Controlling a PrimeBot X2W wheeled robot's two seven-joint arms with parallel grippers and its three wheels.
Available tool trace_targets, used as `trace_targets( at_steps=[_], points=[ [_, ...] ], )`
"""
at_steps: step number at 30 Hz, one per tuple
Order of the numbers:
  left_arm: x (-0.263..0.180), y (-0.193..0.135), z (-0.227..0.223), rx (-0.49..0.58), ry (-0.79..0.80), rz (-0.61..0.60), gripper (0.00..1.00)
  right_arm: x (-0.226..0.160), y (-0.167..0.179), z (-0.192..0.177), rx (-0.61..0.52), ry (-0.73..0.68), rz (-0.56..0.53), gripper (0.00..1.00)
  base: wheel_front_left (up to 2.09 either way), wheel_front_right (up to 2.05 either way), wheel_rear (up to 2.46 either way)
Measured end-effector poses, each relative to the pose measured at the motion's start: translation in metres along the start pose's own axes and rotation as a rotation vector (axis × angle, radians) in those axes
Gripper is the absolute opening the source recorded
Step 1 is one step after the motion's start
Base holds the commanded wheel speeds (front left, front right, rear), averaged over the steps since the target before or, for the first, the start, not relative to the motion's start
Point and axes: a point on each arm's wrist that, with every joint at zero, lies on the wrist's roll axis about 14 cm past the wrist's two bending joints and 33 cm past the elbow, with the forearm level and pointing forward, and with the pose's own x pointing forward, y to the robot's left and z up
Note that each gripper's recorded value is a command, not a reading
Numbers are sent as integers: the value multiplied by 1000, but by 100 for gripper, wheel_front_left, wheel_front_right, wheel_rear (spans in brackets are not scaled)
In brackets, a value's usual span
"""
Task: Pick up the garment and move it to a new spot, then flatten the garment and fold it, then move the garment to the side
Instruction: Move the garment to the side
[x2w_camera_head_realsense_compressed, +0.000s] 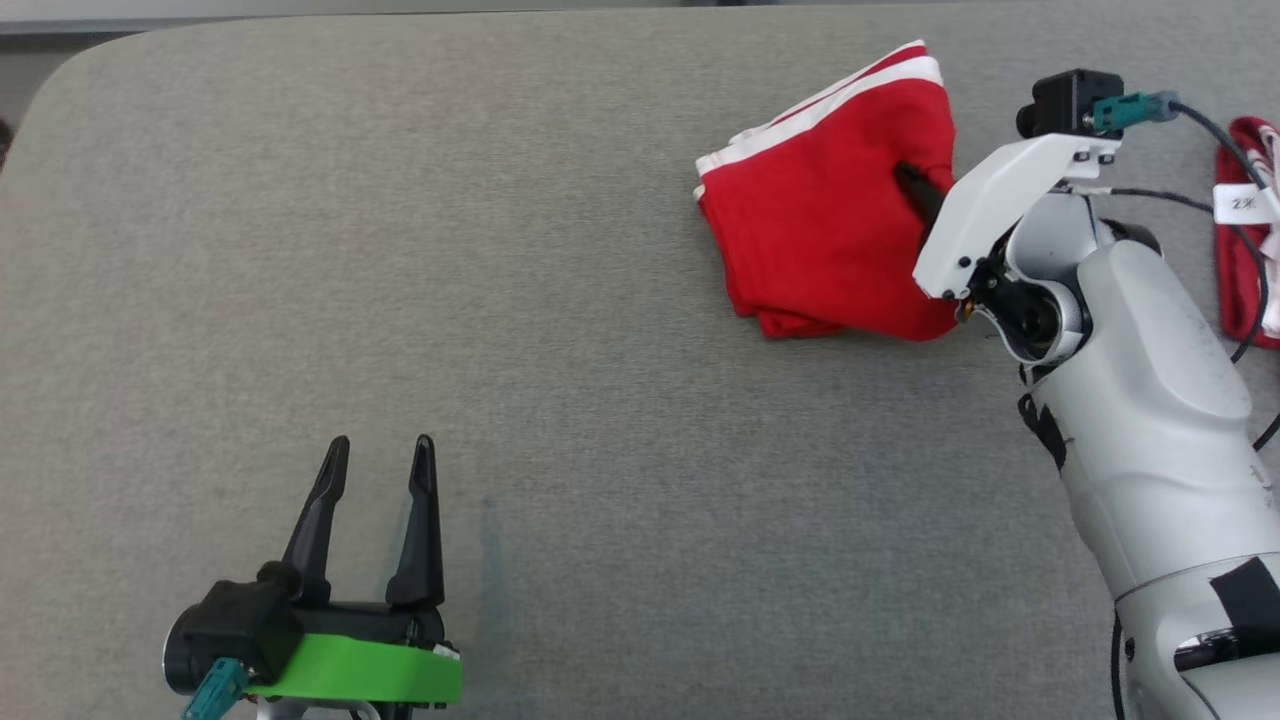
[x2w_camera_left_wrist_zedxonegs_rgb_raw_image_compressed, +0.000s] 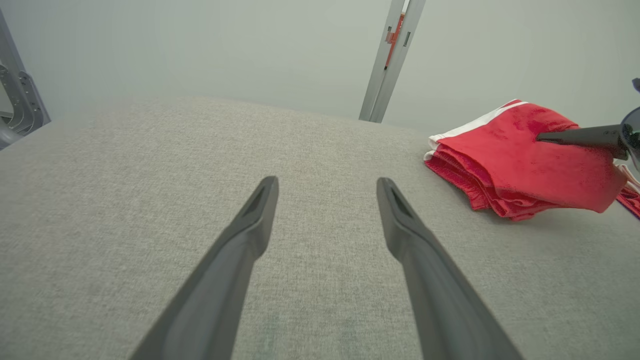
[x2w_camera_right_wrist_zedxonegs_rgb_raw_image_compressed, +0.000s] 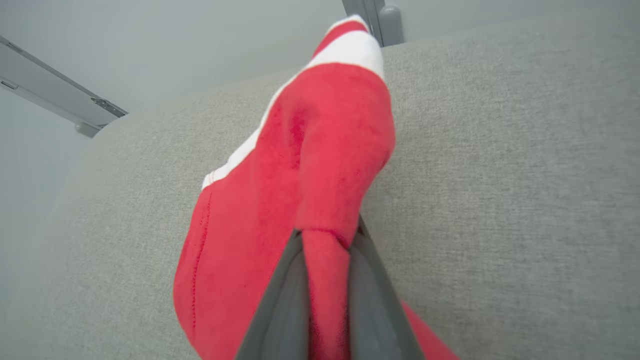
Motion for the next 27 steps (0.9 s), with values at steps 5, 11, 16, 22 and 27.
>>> trace_targets(
  at_steps=[5, 11, 16, 22, 27],
  points=[
    [19, -32, -7, -18, 10, -112, 100, -45, -43, 35, -57, -79, -88, 0, 0, 0, 0],
    [40, -85, -18, -23, 23, -284, 100, -125, -129, 59, -54, -151, -318, 0, 0, 0, 0],
    [54, -113, -28, -28, 36, -372, 100, -176, -183, 68, -73, -179, -503, 0, 0, 0, 0],
    [64, -120, -51, -30, 85, -400, 100, -188, -222, 74, -66, -162, -632, 0, 0, 0, 0],
    [64, -107, -60, -26, 110, -364, 100, -161, -223, 78, -70, -121, -625, 0, 0, 0, 0]
  ],
)
